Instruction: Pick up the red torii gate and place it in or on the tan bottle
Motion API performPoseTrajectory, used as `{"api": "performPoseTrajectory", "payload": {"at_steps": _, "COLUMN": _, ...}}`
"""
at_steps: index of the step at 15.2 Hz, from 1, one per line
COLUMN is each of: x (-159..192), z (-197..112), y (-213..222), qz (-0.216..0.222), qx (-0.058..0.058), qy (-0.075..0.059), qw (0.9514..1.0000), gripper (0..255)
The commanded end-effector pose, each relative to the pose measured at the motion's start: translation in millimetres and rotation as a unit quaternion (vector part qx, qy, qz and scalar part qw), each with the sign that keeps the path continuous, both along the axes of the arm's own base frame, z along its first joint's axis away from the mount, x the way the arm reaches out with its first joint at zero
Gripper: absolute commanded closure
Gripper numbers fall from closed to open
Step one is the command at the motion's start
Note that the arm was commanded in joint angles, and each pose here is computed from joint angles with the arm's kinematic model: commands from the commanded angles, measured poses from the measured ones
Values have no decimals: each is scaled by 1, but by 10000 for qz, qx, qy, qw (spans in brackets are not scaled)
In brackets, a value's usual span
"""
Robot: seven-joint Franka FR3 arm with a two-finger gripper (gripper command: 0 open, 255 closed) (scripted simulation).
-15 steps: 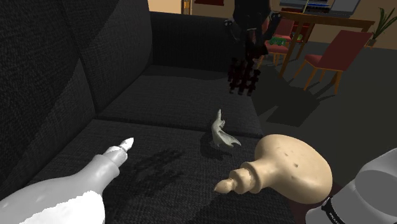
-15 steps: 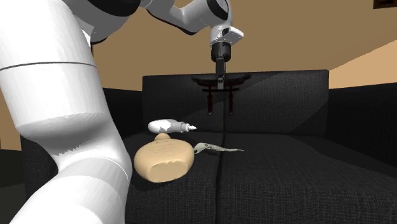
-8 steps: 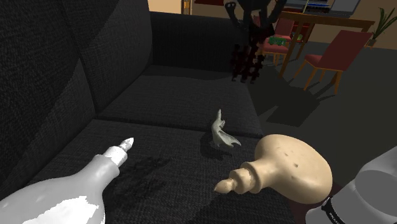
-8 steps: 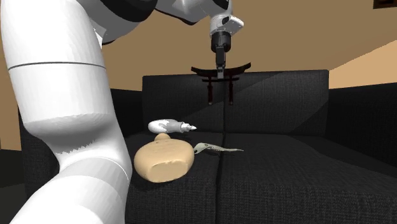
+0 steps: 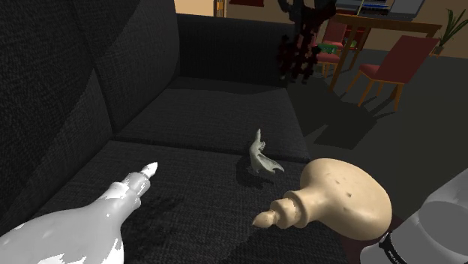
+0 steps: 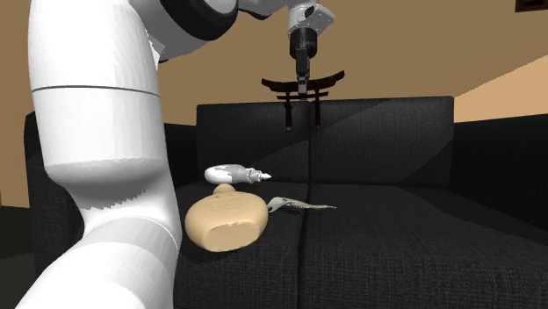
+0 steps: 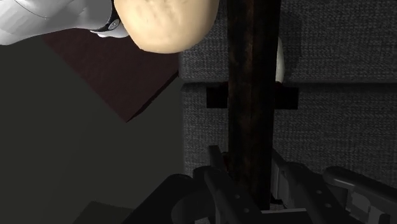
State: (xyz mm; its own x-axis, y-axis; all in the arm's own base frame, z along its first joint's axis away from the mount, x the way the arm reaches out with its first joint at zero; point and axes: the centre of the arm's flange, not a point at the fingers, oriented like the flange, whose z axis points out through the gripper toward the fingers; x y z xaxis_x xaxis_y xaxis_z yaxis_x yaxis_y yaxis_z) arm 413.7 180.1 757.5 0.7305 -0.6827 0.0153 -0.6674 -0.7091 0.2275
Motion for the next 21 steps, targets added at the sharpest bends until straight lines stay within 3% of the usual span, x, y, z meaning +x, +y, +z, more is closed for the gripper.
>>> {"api": "performPoseTrajectory", "payload": {"at_steps": 1, "x": -20, "z": 6, "y": 4, "qz": 1, "qx": 2, "qy": -1, "qw": 10000, "gripper": 255}}
{"api": "performPoseTrajectory", "payload": {"at_steps": 14, "x": -186, "z": 33, "y": 38, "qz": 1, "qx": 2, "qy": -1, "qw": 10000, "gripper": 255}}
{"api": "performPoseTrajectory", "payload": {"at_steps": 21, "x": -186, "z": -4, "y": 38, "qz": 1, "qx": 2, "qy": -1, "qw": 10000, "gripper": 255}}
